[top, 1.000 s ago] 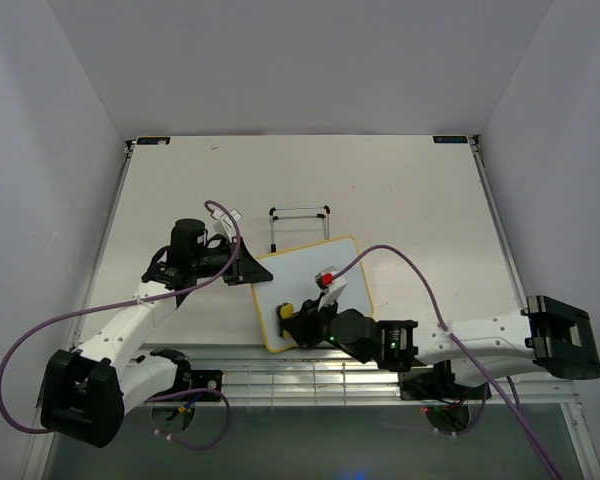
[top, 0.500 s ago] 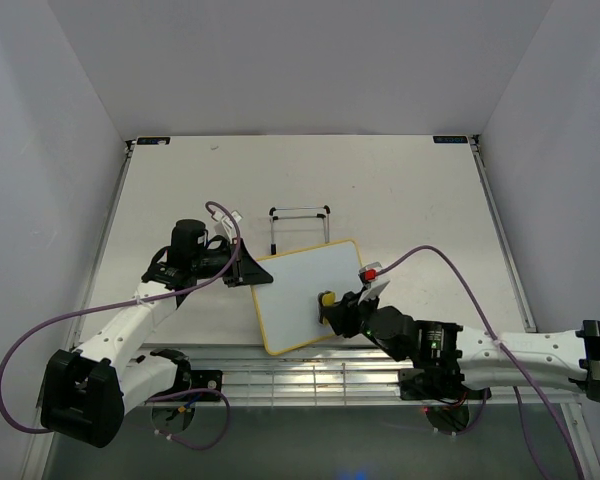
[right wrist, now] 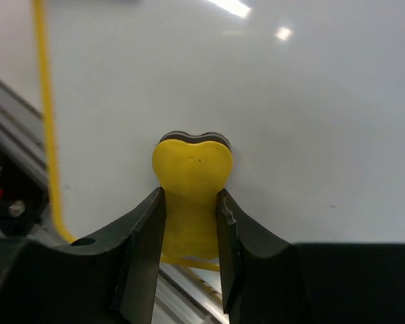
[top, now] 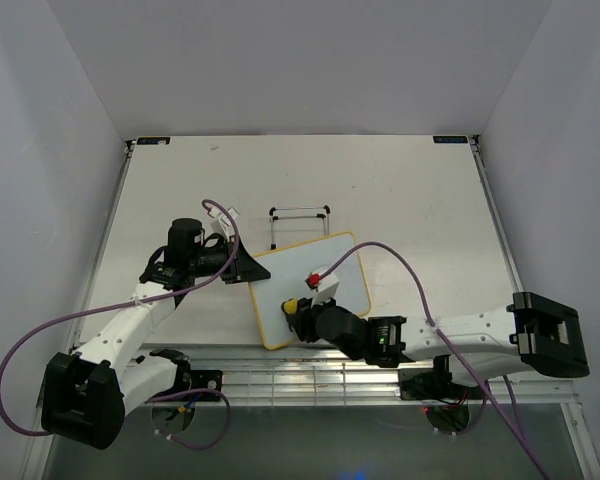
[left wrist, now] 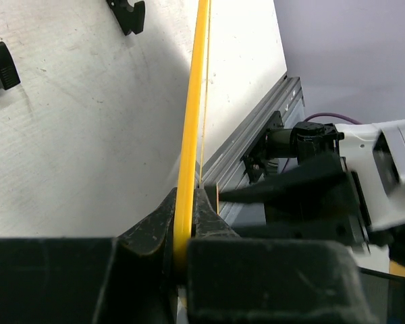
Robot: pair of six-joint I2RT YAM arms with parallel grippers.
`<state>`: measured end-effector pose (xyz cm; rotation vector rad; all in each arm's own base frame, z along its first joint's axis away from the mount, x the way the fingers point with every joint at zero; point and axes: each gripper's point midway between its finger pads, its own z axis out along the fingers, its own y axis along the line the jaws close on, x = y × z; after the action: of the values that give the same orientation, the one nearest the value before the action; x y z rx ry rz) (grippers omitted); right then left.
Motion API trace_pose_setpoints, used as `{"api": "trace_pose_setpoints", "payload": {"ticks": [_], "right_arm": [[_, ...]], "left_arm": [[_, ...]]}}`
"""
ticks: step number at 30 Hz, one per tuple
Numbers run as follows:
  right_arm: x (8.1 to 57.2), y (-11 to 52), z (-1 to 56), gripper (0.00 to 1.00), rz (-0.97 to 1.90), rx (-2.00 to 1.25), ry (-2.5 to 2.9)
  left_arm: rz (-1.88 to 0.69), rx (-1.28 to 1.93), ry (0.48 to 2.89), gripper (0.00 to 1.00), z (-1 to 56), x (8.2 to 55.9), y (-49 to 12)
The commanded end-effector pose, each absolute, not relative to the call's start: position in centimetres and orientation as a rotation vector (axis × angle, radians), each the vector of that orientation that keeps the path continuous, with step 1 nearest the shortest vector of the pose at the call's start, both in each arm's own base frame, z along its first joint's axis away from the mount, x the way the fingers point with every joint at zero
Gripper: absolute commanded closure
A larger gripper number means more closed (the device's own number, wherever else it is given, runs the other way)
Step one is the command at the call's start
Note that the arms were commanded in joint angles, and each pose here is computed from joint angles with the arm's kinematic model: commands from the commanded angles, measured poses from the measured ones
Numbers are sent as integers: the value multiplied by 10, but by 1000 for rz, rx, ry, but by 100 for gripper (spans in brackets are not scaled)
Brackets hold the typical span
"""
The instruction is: Erase the whiteboard
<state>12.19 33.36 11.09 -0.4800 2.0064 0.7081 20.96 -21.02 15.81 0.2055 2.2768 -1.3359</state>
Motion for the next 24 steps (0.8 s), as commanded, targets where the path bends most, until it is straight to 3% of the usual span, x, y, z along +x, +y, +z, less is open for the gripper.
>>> {"api": "trace_pose_setpoints", "payload": {"ticks": [1, 5, 10, 24], "right_arm": [[87, 391, 137, 90, 933, -573, 1950], [73, 425, 146, 90, 967, -616, 1935], [79, 421, 138, 90, 918, -611, 1947], [138, 226, 42, 90, 603, -226, 2118]], "left_arm": [[-1264, 187, 2355, 100, 143, 204, -207], [-1261, 189, 2351, 100, 144, 204, -207], [-1269, 199, 2348, 100, 145, 202, -208], [-1282, 221, 2343, 100, 147, 199, -210]]}}
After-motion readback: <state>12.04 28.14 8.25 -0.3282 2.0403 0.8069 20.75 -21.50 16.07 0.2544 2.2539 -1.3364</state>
